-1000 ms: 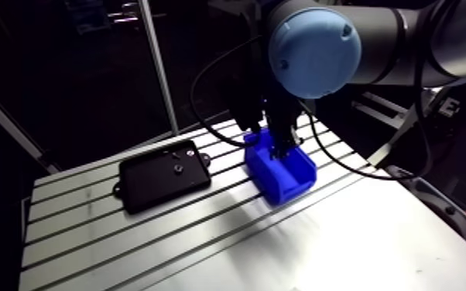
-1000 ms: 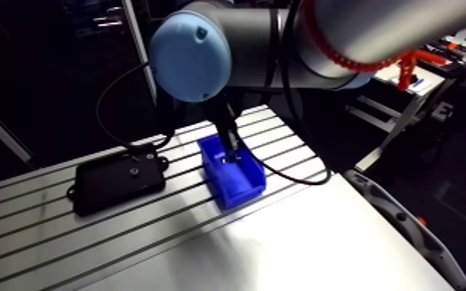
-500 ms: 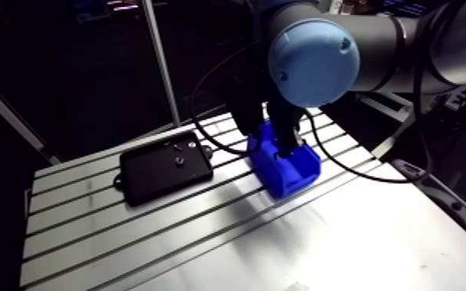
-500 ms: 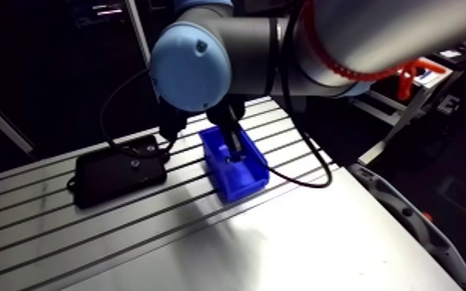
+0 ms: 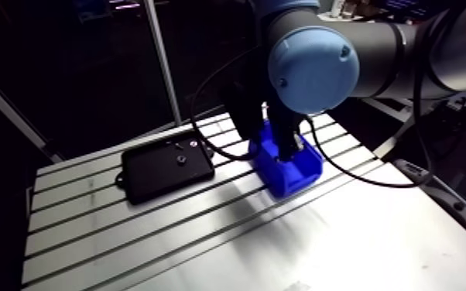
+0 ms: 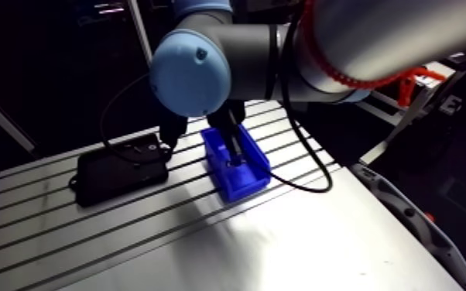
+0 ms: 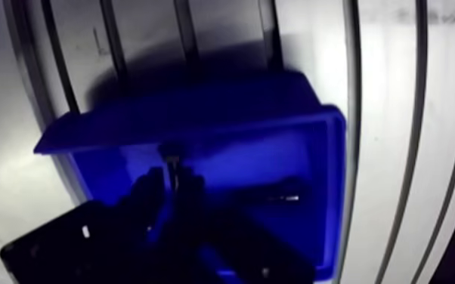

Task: Pick up the M10 bolt from the tray and put it into the blue bin.

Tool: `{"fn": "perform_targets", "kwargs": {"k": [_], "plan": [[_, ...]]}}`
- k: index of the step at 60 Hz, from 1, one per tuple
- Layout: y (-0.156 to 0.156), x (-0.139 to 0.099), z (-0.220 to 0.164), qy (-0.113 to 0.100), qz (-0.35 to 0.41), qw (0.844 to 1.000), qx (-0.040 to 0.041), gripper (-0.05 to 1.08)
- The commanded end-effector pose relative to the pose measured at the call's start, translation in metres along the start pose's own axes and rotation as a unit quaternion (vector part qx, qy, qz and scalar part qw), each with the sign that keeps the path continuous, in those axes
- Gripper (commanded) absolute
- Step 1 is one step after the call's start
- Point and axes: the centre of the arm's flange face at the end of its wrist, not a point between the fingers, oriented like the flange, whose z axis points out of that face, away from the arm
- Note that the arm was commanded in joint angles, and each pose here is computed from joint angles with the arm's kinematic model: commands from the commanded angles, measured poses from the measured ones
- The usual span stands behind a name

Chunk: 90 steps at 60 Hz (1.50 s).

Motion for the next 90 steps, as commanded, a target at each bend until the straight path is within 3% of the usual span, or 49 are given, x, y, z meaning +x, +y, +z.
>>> {"fn": "perform_targets", "kwargs": {"k": [1,12,17,22,29,37,39,41,46,50,52,53,55,57,58,59,61,63,65,66,67,68,69,76,78,79,80,83,84,90], "plan": [[-0.002,0.004,0.001,-0.009,-0.001,1.0,-0.0032,0.01],[0.0,0.002,-0.011,-0.009,0.0,1.0,-0.0144,0.01],[-0.003,0.0,-0.029,-0.011,0.001,1.0,-0.0231,0.01],[-0.004,-0.003,-0.046,-0.011,0.001,1.0,-0.0251,0.01],[-0.011,-0.007,-0.092,0.002,-0.001,1.0,-0.0163,0.01],[-0.013,-0.01,-0.136,0.021,0.02,1.0,-0.0003,0.01],[-0.01,-0.012,-0.154,0.031,0.064,0.997,0.0079,0.01],[-0.009,-0.014,-0.163,0.035,0.093,0.995,0.0113,0.01],[-0.009,-0.013,-0.183,0.043,0.155,0.987,0.0139,0.01],[-0.007,-0.003,-0.202,0.045,0.227,0.973,0.0143,0.01],[-0.004,0.01,-0.22,0.043,0.307,0.951,0.0088,0.01],[-0.004,0.01,-0.22,0.043,0.307,0.951,0.0088,0.01],[0.0,0.02,-0.237,0.042,0.38,0.924,0.0014,0.01],[0.0,0.02,-0.237,0.042,0.38,0.924,0.0014,0.01],[0.002,0.025,-0.244,0.043,0.411,0.91,-0.0009,0.01],[0.002,0.025,-0.244,0.043,0.411,0.91,-0.0009,0.01],[0.006,0.031,-0.26,0.047,0.473,0.88,-0.0038,0.01],[0.006,0.031,-0.26,0.047,0.473,0.88,-0.0038,0.01],[0.014,0.036,-0.269,0.052,0.525,0.85,-0.0017,0.01],[0.014,0.036,-0.269,0.052,0.525,0.85,-0.0017,0.01],[0.017,0.038,-0.272,0.056,0.546,0.836,0.0007,0.01],[0.017,0.038,-0.272,0.056,0.546,0.836,0.0007,0.01],[0.02,0.041,-0.276,0.062,0.563,0.824,0.0015,0.01],[0.024,0.058,-0.287,0.086,0.602,0.793,0.0073,0.01],[0.03,0.071,-0.294,0.091,0.633,0.769,0.0083,0.01],[0.03,0.071,-0.294,0.091,0.633,0.769,0.0083,0.01],[0.032,0.076,-0.298,0.091,0.648,0.757,0.0088,0.01],[0.032,0.08,-0.301,0.09,0.658,0.748,0.011,0.01],[0.032,0.082,-0.306,0.09,0.669,0.738,0.0133,0.01],[0.028,0.099,-0.322,0.088,0.684,0.724,0.0199,0.01]]}}
